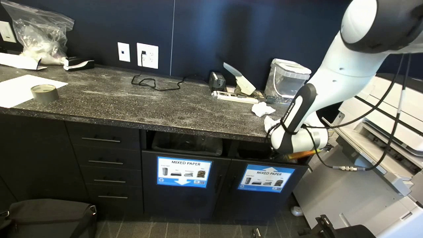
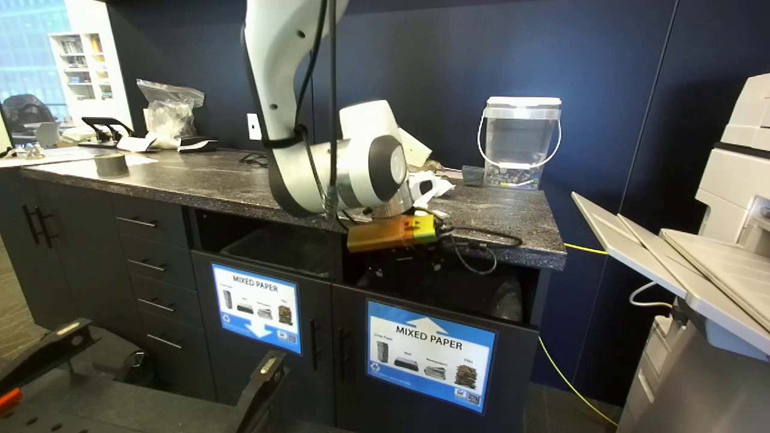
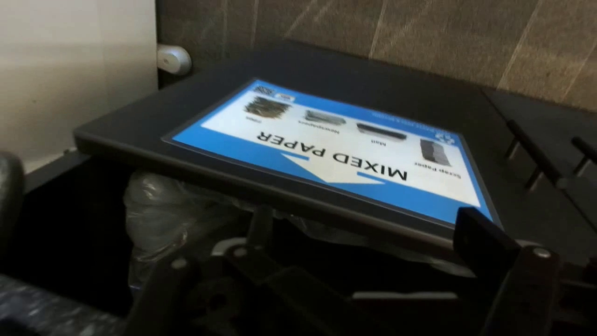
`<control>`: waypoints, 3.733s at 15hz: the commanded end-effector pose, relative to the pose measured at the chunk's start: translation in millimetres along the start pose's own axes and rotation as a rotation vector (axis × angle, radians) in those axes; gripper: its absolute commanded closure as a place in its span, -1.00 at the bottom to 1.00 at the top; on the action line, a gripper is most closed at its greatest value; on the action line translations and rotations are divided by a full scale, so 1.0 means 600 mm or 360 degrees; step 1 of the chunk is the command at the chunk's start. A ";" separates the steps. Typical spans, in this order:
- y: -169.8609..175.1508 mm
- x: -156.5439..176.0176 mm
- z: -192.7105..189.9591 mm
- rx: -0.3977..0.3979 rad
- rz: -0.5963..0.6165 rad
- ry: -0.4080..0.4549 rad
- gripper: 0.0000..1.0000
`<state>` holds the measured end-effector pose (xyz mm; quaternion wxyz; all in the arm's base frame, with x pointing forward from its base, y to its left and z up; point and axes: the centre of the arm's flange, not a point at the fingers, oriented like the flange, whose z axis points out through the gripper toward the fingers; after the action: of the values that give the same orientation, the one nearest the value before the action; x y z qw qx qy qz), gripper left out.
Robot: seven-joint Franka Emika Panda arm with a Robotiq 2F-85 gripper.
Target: Put the tissues inside the rubbish.
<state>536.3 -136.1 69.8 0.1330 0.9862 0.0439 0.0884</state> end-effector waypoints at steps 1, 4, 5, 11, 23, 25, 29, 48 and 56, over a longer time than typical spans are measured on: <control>0.013 0.011 -0.148 -0.0101 -0.0171 -0.0217 -1.00; 0.029 0.042 -0.228 -0.0167 -0.0264 -0.0278 -1.00; 0.034 0.054 -0.251 -0.0180 -0.0271 -0.0268 -1.00; 0.050 0.099 -0.339 -0.0184 -0.0208 -0.0135 -1.00; 0.036 0.133 -0.315 0.0113 0.0136 0.0085 -1.00; 0.036 0.141 -0.306 0.0157 0.0166 0.0134 -1.00; 0.024 0.156 -0.282 0.0232 0.0213 0.0207 -1.00; 0.032 0.174 -0.174 0.0103 0.0168 0.0208 -1.00; 0.032 0.175 -0.118 0.0095 0.0141 0.0152 -1.00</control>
<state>616.1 -122.0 166.9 0.0877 0.9875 -0.0021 0.1310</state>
